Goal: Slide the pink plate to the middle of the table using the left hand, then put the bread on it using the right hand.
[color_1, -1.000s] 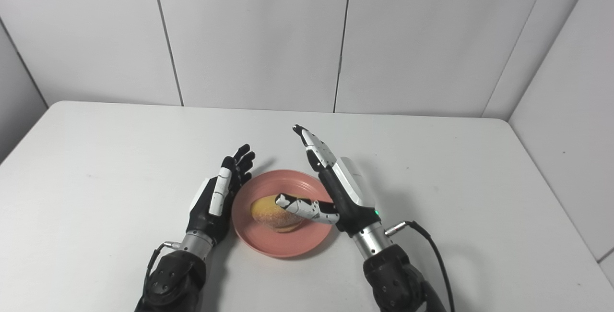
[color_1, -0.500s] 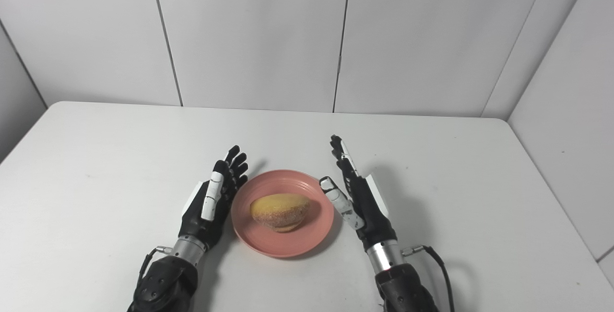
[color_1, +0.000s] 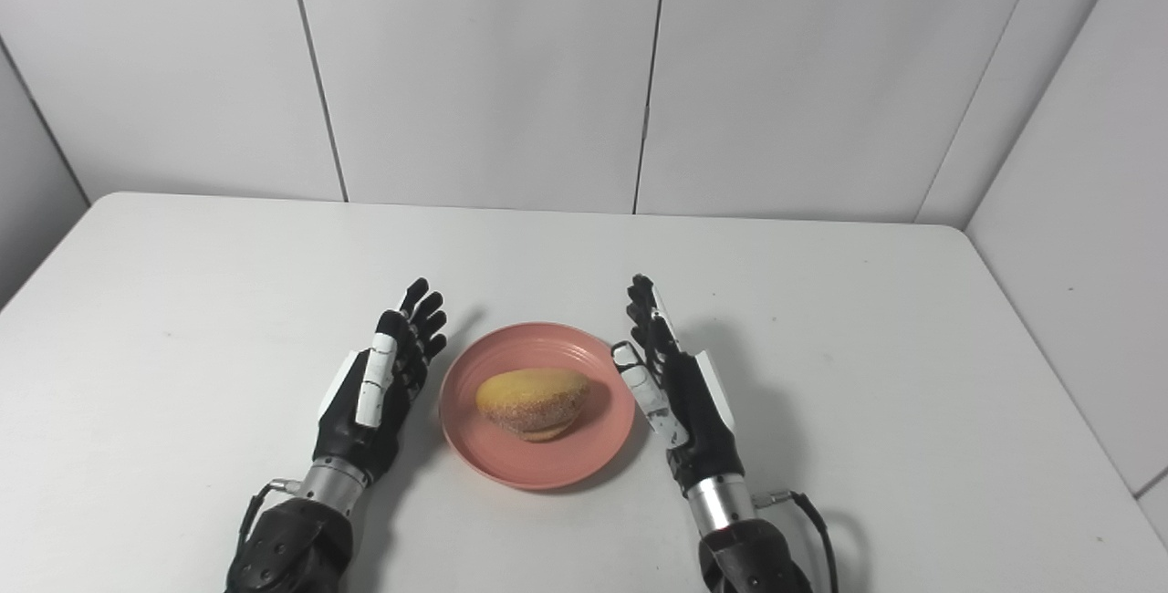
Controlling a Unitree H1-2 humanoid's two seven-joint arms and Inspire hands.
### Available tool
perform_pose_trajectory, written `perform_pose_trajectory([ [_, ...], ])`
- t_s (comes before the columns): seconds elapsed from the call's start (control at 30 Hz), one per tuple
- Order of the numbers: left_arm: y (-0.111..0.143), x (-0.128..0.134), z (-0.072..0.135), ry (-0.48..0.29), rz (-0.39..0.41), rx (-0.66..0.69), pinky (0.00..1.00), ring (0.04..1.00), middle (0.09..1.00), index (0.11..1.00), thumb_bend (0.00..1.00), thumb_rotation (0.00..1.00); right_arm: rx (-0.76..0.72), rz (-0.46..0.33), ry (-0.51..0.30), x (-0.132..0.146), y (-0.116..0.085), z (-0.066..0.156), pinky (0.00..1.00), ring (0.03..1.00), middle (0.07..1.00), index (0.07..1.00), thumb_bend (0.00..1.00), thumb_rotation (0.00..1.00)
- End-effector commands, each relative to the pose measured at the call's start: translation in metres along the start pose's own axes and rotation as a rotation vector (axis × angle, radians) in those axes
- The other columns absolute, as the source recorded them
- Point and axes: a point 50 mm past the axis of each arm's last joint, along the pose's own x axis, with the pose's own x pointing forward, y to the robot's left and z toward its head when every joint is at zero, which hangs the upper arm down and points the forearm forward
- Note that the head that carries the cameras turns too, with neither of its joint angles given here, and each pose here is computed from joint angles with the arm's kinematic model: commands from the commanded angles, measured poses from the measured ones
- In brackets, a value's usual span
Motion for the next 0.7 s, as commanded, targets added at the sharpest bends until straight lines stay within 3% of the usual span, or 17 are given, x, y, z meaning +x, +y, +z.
perform_pose_trajectory([
  [0.0, 0.005, -0.001, 0.009, -0.049, 0.009, 0.010, 1.00, 1.000, 1.000, 1.000, 0.76, 0.96, 0.010, -0.010, -0.035, 0.005, 0.000, 0.009, 1.00, 1.000, 1.000, 1.000, 0.67, 0.91],
  [0.67, 0.004, -0.001, 0.003, -0.021, 0.015, 0.023, 1.00, 1.000, 1.000, 1.000, 0.74, 1.00, -0.011, -0.099, -0.030, 0.017, -0.014, 0.010, 1.00, 1.000, 1.000, 1.000, 0.67, 0.99],
])
